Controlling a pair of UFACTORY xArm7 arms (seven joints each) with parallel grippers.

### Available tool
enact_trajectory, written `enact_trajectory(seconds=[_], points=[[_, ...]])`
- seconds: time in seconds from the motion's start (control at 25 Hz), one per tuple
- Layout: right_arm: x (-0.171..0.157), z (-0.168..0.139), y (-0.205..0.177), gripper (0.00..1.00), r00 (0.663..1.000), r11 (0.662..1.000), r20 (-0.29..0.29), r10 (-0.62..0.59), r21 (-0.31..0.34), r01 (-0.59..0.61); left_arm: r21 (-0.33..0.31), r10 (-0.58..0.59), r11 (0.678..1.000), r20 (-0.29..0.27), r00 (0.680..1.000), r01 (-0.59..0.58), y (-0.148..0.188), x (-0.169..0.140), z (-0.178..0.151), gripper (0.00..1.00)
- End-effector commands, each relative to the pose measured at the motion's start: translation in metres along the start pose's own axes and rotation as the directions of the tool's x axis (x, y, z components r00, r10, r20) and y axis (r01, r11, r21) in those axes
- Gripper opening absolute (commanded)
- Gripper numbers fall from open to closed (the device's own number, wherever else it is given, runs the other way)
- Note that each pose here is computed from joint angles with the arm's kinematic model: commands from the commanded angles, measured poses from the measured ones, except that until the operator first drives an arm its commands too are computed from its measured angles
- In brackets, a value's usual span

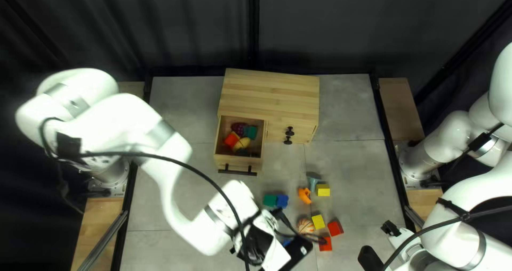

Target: Open drawers and place objects into drawer and close

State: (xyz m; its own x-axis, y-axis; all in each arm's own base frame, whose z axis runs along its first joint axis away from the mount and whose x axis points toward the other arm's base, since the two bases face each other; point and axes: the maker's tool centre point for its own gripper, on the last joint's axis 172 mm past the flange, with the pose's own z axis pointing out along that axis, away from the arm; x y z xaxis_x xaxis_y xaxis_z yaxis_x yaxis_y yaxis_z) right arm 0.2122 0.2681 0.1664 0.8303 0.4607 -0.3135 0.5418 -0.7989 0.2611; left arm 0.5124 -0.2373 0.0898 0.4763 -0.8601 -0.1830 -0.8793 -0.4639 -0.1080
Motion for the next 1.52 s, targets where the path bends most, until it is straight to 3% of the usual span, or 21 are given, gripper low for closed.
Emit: enact_trajectory(seconds=[0.04, 0.88, 1.52], points=[[0.0, 0.0, 0.0, 1.0, 1.0, 1.0, 0.0, 0.0, 0.0, 0.0, -0.017, 0.055, 0.998, -0.022, 0.998, -0.055, -0.006, 0.007, 0.022, 1.0], [0.0, 0.0, 0.0, 1.0, 1.0, 1.0, 0.0, 0.0, 0.0, 0.0, -0.153, 0.026, 0.988, 0.002, 1.0, -0.025, -0.009, -0.012, 0.071, 0.96], [0.0, 0.0, 0.0, 1.0, 1.0, 1.0, 0.0, 0.0, 0.0, 0.0, -0.172, 0.016, 0.985, 0.002, 1.0, -0.016, -0.003, -0.016, 0.072, 0.93]])
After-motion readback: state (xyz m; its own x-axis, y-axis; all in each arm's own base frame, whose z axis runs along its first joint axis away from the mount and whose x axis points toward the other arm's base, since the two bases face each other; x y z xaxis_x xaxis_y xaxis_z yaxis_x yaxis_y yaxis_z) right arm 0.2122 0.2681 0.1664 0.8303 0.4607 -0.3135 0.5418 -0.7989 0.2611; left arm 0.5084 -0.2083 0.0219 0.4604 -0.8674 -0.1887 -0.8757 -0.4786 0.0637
